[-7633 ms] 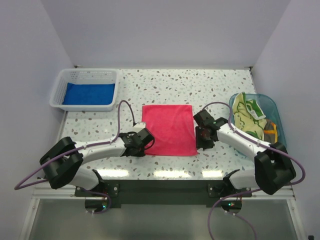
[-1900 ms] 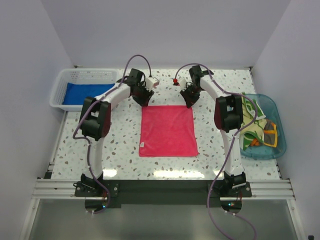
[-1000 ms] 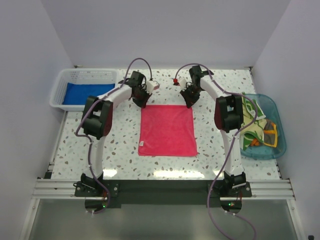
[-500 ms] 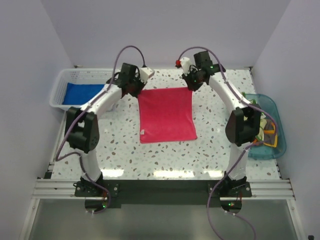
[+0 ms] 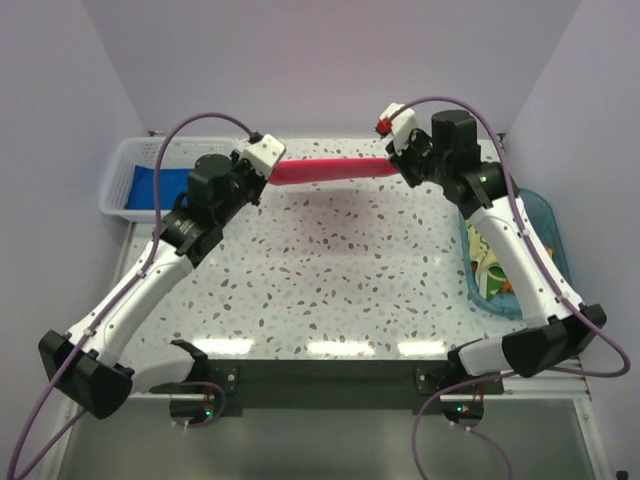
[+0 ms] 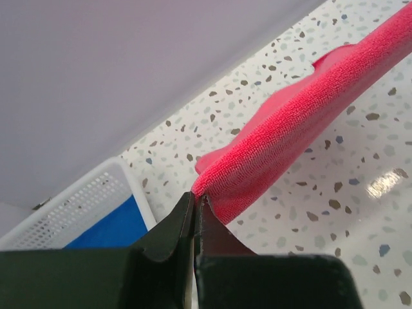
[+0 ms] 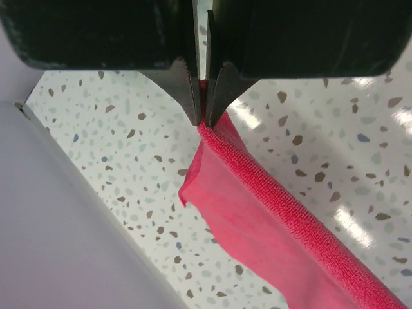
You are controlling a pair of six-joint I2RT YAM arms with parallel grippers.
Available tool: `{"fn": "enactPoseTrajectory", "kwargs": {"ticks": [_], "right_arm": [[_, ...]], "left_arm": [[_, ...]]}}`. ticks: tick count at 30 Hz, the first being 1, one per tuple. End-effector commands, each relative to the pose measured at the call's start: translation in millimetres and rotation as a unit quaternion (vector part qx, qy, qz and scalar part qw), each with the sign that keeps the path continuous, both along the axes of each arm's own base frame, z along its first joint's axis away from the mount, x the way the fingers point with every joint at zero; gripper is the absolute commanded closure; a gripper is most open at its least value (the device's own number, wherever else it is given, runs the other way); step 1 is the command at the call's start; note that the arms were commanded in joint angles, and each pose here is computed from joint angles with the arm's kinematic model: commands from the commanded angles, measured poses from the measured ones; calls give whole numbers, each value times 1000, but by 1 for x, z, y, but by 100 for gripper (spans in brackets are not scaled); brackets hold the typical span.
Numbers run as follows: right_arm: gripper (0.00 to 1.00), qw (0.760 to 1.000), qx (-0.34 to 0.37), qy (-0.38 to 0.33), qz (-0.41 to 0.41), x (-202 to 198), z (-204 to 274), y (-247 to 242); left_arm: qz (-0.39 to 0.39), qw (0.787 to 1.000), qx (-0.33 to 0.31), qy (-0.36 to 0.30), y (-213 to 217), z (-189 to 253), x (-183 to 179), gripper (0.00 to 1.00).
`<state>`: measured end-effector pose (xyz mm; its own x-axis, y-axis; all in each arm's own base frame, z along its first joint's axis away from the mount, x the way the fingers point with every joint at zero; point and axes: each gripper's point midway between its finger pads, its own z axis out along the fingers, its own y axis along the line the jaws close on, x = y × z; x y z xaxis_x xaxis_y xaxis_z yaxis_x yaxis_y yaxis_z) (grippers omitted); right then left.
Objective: Fold and stack the towels
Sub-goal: Fold the towel
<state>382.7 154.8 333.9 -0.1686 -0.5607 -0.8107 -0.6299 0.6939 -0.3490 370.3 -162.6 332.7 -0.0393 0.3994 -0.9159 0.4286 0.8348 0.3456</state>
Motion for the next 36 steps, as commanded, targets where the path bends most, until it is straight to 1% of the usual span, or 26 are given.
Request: {"fn": "enactPoseTrajectory", "kwargs": {"ticks": [1,2,3,5,6,9,10,12,14,15,17,18,19,20,21,22,23,24,27,31,32,34,35,36], "right_arm": [[100,1000,-7,11,9,-31,-5,-7],[100,1000,-2,5,17,-44,1,-8],[100,1000,-4,18,23,-52,-8,-8],[100,998,1,34,47,-75,-16,-6],[100,998,3,37,51,-82,-19,-7],[100,998,6,39,50,-91,-30,-10],[100,999,12,28,45,-86,-28,-9],[100,999,6,38,30,-74,-44,-8],[100,998,-1,50,24,-61,-56,-5],[100,997,-19,68,13,-47,-73,-5],[100,997,-31,65,1,-27,-84,-4],[100,997,-44,67,-15,-14,-93,-7],[100,995,-52,79,-21,3,-111,-5],[100,995,-54,78,-26,16,-113,-4],[100,994,-61,82,-33,27,-120,-6],[100,994,-65,84,-36,37,-125,-5],[100,992,-76,94,-36,54,-139,0],[100,991,-80,96,-36,61,-145,2],[100,989,-96,107,-29,83,-163,8],[100,986,-112,118,-20,87,-174,9],[100,986,-115,123,-19,84,-178,8],[100,985,-115,125,-19,78,-178,5],[100,984,-117,134,-18,72,-184,4],[100,984,-116,134,-19,67,-181,2]], "left_arm": [[43,999,-11,-8,20,2,-25,100],[41,999,-16,-6,20,2,-31,100],[38,999,-17,1,20,-5,-38,100],[27,999,-37,4,20,-3,-54,100],[21,999,-42,17,20,-9,-62,100],[11,998,-43,36,18,-24,-68,100],[14,998,-42,42,17,-30,-65,100],[26,997,-26,63,14,-48,-54,100],[61,995,-15,78,18,-62,-40,100],[72,992,6,101,14,-83,-26,100],[100,987,28,120,18,-103,-8,100],[107,986,29,123,16,-102,4,100],[124,980,43,152,19,-129,20,100],[132,977,44,158,21,-136,31,100],[144,974,46,168,21,-147,50,100],[150,973,46,168,22,-150,61,100],[153,975,40,159,20,-143,73,100],[157,972,48,170,21,-158,85,100],[152,973,61,162,15,-159,106,100],[133,977,59,155,8,-158,110,100],[132,976,62,161,10,-165,105,100],[132,976,58,161,13,-163,98,100],[131,974,61,173,15,-173,90,100],[131,974,54,174,17,-169,83,100]]}}
